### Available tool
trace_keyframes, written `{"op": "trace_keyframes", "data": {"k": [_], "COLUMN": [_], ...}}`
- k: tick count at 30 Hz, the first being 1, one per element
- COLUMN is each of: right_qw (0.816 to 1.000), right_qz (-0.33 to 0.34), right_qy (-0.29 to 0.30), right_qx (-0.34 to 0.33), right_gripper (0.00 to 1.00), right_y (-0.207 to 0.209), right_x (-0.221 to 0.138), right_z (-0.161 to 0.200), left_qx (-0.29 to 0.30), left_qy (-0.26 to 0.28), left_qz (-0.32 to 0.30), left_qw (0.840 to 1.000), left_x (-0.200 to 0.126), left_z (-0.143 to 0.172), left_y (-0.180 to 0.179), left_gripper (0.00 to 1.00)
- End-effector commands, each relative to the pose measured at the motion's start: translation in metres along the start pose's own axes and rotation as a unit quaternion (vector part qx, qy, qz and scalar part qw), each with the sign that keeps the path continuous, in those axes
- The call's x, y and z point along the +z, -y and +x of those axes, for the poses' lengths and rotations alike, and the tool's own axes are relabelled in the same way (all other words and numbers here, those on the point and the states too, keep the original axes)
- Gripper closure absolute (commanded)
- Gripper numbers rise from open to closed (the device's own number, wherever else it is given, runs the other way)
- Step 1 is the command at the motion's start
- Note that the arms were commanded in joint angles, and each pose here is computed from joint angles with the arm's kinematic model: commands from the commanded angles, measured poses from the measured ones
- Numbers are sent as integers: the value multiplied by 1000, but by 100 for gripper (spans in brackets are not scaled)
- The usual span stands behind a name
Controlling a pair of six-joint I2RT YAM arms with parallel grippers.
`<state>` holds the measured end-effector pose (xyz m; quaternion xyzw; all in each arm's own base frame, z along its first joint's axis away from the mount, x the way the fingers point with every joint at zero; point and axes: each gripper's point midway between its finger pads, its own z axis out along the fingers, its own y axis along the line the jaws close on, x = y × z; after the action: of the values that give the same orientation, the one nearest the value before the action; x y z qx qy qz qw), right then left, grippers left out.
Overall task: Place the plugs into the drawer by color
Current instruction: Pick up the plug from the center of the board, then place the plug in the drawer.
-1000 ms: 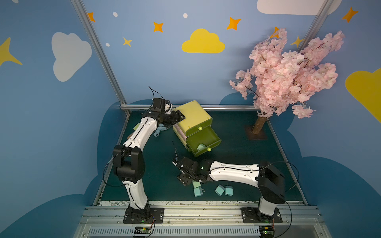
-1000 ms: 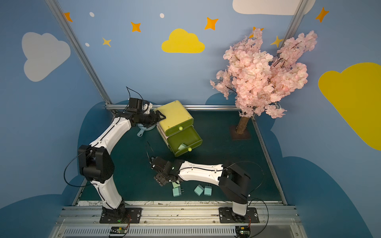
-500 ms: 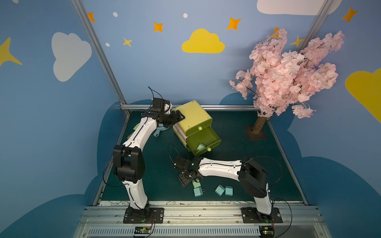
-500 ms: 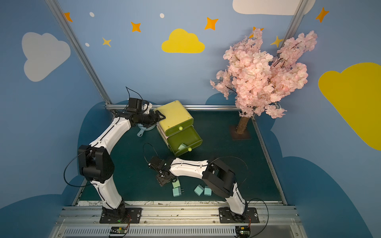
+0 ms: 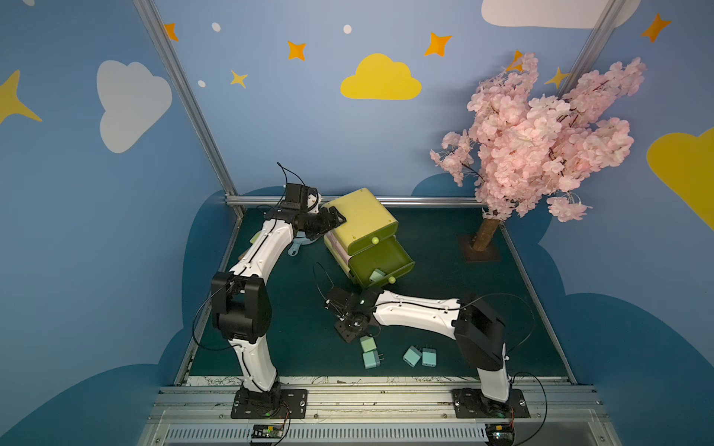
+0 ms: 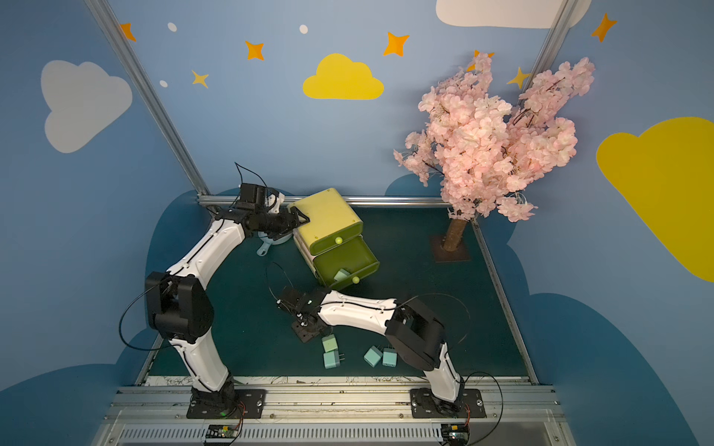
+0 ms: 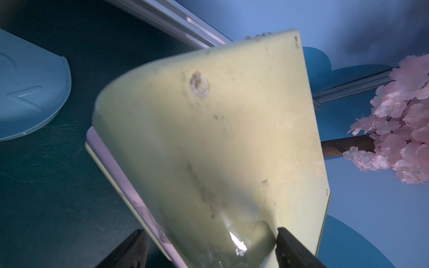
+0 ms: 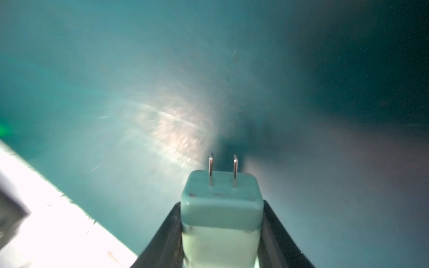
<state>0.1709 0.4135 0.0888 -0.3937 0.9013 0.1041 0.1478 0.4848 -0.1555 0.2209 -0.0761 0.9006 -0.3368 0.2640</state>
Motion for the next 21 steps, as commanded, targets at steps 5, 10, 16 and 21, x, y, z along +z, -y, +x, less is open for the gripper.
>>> {"op": "trace_keyframes", "data": {"k": [5,10,16,21], "right_qw": [989,981,979,981], "right_qz": [45,74,66,58], "right_qy": [143,180,186,177], "right_qx": [8,25,53,51], "right_gripper": [83,84,85,85], "right_y": [81,140,176,177], "right_x": [-117,-130,-123,-113], "right_z": [-57,-81,-101,-106], "left_qx": [-9,-10,-6,-7], "left_qy": [-19,-17,-18,-22], "left_qz": [-20,-23,-31,-31], "left_qw": [1000,1000,999,999], "left_x": [5,6,9,13], "left_z": [12,11,12,14], "left_y": [-14,-14,-16,-16], "left_gripper": [13,13,13,13]}}
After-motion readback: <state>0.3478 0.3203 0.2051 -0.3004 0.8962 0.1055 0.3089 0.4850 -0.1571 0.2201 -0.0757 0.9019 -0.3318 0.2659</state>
